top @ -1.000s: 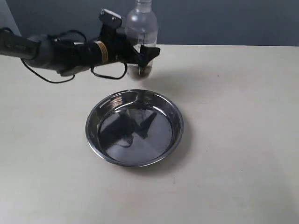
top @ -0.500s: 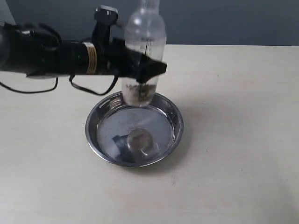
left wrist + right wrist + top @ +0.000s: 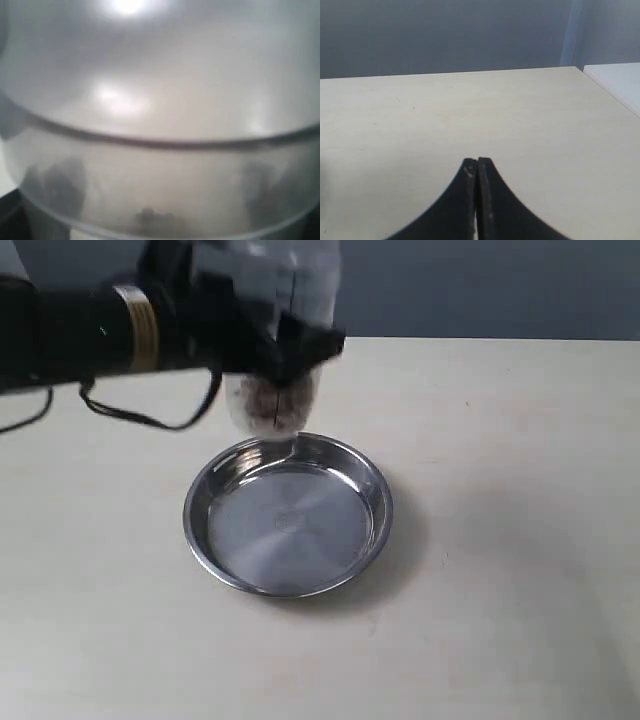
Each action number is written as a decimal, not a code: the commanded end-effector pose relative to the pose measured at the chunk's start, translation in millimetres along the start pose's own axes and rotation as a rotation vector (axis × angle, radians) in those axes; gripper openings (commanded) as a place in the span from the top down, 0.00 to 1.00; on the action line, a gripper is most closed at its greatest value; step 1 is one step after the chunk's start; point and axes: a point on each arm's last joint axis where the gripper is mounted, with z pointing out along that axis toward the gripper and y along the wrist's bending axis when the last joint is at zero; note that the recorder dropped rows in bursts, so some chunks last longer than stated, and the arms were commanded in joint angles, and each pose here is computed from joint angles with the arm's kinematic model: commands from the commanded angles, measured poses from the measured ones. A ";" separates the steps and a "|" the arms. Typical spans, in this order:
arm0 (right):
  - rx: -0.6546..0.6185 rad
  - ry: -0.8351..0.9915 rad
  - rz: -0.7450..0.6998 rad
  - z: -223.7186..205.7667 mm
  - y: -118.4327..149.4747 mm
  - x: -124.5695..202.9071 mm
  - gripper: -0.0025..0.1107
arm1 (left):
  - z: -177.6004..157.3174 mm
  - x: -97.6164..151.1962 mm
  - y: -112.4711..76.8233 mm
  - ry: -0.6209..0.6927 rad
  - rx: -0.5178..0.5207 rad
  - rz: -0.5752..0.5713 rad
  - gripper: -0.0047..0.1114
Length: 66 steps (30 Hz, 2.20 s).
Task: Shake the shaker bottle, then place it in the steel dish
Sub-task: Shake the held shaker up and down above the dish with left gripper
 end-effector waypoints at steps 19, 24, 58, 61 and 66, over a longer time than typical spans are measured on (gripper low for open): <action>0.004 -0.016 0.000 -0.2 -0.2 -0.9 0.99 | -20.8 32.9 -28.5 0.077 0.027 -0.091 0.96; 0.004 -0.016 0.000 -0.2 -0.2 -0.9 0.99 | -38.2 22.7 -26.4 0.049 -0.055 -0.062 0.96; 0.004 -0.016 0.000 -0.2 -0.2 -0.9 0.99 | -47.2 19.0 -44.4 0.012 0.011 -0.046 0.96; 0.004 -0.016 0.000 -0.2 -0.2 -0.9 0.99 | -70.7 -26.4 -51.5 -0.141 -0.003 0.034 0.96; 0.004 -0.016 0.000 -0.2 -0.2 -0.9 0.99 | -31.5 55.8 -30.0 0.175 -0.083 -0.048 0.96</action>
